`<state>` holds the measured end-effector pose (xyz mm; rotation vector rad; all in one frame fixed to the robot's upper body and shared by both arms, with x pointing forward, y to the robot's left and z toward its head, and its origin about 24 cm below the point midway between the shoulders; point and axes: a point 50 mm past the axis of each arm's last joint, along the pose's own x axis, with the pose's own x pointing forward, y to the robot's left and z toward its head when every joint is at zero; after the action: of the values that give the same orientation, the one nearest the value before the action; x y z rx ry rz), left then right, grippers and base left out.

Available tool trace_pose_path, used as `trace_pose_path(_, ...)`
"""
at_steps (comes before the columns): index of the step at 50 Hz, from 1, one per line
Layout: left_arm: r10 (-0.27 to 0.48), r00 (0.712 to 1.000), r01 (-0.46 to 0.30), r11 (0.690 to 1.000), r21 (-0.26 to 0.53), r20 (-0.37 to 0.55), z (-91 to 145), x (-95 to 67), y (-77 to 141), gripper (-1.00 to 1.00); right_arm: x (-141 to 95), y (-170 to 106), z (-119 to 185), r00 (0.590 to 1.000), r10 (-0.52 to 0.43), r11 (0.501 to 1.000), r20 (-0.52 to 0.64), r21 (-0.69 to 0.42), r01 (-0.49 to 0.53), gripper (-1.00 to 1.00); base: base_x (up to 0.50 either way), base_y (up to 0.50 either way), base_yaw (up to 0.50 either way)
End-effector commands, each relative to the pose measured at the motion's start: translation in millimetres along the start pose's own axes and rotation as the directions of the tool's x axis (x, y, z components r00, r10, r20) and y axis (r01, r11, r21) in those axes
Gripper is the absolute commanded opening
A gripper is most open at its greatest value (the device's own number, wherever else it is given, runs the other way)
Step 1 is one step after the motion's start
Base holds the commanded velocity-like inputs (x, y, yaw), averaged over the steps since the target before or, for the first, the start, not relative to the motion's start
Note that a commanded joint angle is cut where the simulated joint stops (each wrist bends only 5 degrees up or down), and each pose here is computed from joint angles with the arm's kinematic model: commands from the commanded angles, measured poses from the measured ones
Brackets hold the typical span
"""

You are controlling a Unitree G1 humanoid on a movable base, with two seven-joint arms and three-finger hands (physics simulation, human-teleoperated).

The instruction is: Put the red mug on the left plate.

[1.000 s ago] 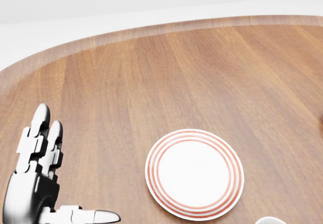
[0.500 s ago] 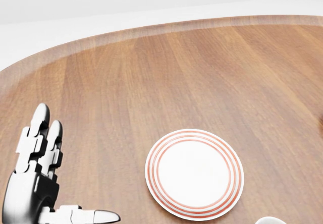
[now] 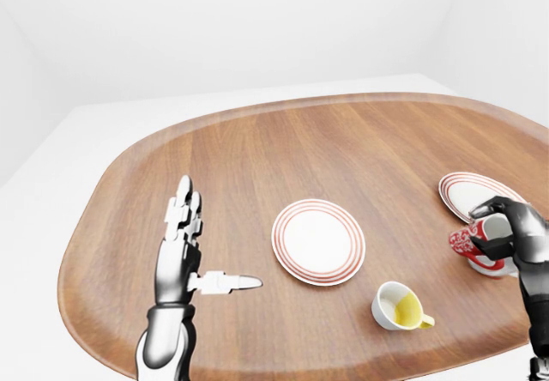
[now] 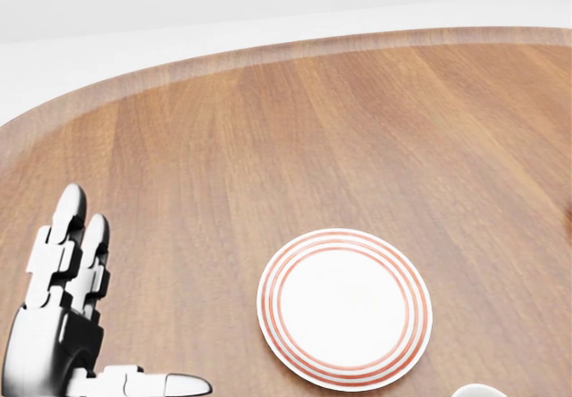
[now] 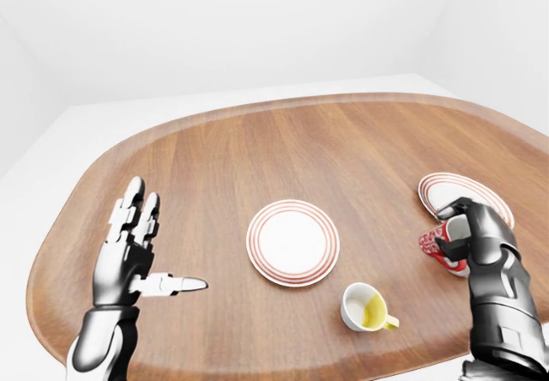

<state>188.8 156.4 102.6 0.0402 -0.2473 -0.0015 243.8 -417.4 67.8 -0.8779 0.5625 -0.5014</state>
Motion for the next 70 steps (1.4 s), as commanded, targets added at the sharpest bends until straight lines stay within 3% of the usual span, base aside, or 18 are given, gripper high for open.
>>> trace_pose_path(1, 0.002, 1.000, -0.002, 1.000, -0.001, 0.000, 0, -2.1, 1, 1.00, -12, -46, 185, 0.810, -0.344, 0.934, 0.474, 0.081, 0.349, -1.00, 0.00, 0.00, 0.00)
trace_pose_path(3, 0.002, 1.000, -0.002, 1.000, -0.001, 0.000, 0, -2.2, 1, 1.00, -11, -45, 186, 0.812, -0.347, 0.933, 0.470, 0.081, 0.352, -1.00, 0.00, 0.00, 0.00)
trace_pose_path(4, 0.003, 1.000, -0.003, 1.000, -0.002, -0.001, 0, -3.0, 2, 1.00, -14, -41, 222, 0.773, -0.382, 0.917, 0.506, 0.105, 0.385, -1.00, 0.00, 0.00, 0.00)
trace_pose_path(5, 0.003, 1.000, -0.003, 1.000, -0.002, 0.000, 0, -4.3, 2, 1.00, -14, -34, 241, 0.767, -0.399, 0.913, 0.503, 0.143, 0.381, -1.00, 0.00, 0.00, 0.00)
trace_pose_path(8, 0.004, 1.000, -0.004, 1.000, -0.004, -0.002, 0, -6.1, 3, 1.00, -14, -24, 263, 0.779, -0.404, 0.914, 0.479, 0.183, 0.362, -1.00, 0.00, 0.00, 0.00)
trace_pose_path(12, 0.002, 1.000, -0.002, 1.000, -0.003, -0.001, -1, -8.4, 3, 1.00, -22, 10, 287, 0.813, -0.340, 0.938, 0.473, 0.237, 0.254, -1.00, 0.00, 0.00, 0.00)
trace_pose_path(15, 0.002, 1.000, -0.002, 1.000, -0.002, -0.003, -1, -8.6, 3, 1.00, -34, 53, 296, 0.799, -0.290, 0.956, 0.527, 0.114, 0.271, -1.00, 0.00, 0.00, 0.00)
trace_pose_path(18, 0.002, 1.000, -0.002, 1.000, -0.007, -0.001, -1, -9.7, 4, 1.00, -43, 85, 298, 0.810, -0.191, 0.979, 0.554, 0.049, 0.197, -1.00, 0.00, 0.00, 0.00)
trace_pose_path(27, 0.000, 1.000, 0.000, 1.000, -0.005, -0.005, -2, -9.2, 3, 1.00, -71, 128, 315, 0.748, -0.057, 0.998, 0.661, 0.008, 0.069, -1.00, 0.00, 0.00, 0.00)
trace_pose_path(35, 0.003, 1.000, -0.003, 1.000, -0.005, -0.004, -2, -9.2, 4, 1.00, -92, 175, 304, 0.725, 0.053, 0.995, 0.686, -0.100, 0.023, -1.00, 0.00, 0.00, 0.00)
trace_pose_path(41, 0.008, 1.000, -0.008, 1.000, -0.009, 0.003, -1, -12.1, 7, 1.00, -93, 196, 283, 0.758, 0.147, 0.985, 0.635, -0.164, -0.053, -1.00, 0.00, 0.00, 0.00)
trace_pose_path(44, 0.009, 1.000, -0.009, 1.000, -0.007, 0.004, 0, -12.3, 6, 1.00, -93, 206, 270, 0.774, 0.167, 0.976, 0.610, -0.214, -0.041, -1.00, 0.00, 0.00, 0.00)
trace_pose_path(54, 0.009, 1.000, -0.009, 1.000, -0.006, 0.004, -1, -11.6, 6, 1.00, -86, 219, 237, 0.818, 0.227, 0.951, 0.528, -0.302, -0.069, -1.00, 0.00, 0.00, 0.00)
trace_pose_path(65, 0.010, 1.000, -0.010, 1.000, -0.006, 0.004, 0, -15.4, 5, 1.00, -83, 233, 203, 0.845, 0.311, 0.894, 0.435, -0.435, -0.105, -1.00, 0.00, 0.00, 0.00)
trace_pose_path(70, 0.009, 1.000, -0.009, 1.000, -0.005, 0.002, -1, -16.3, 5, 1.00, -85, 238, 198, 0.846, 0.340, 0.887, 0.411, -0.440, -0.143, -1.00, 0.00, 0.00, 0.00)
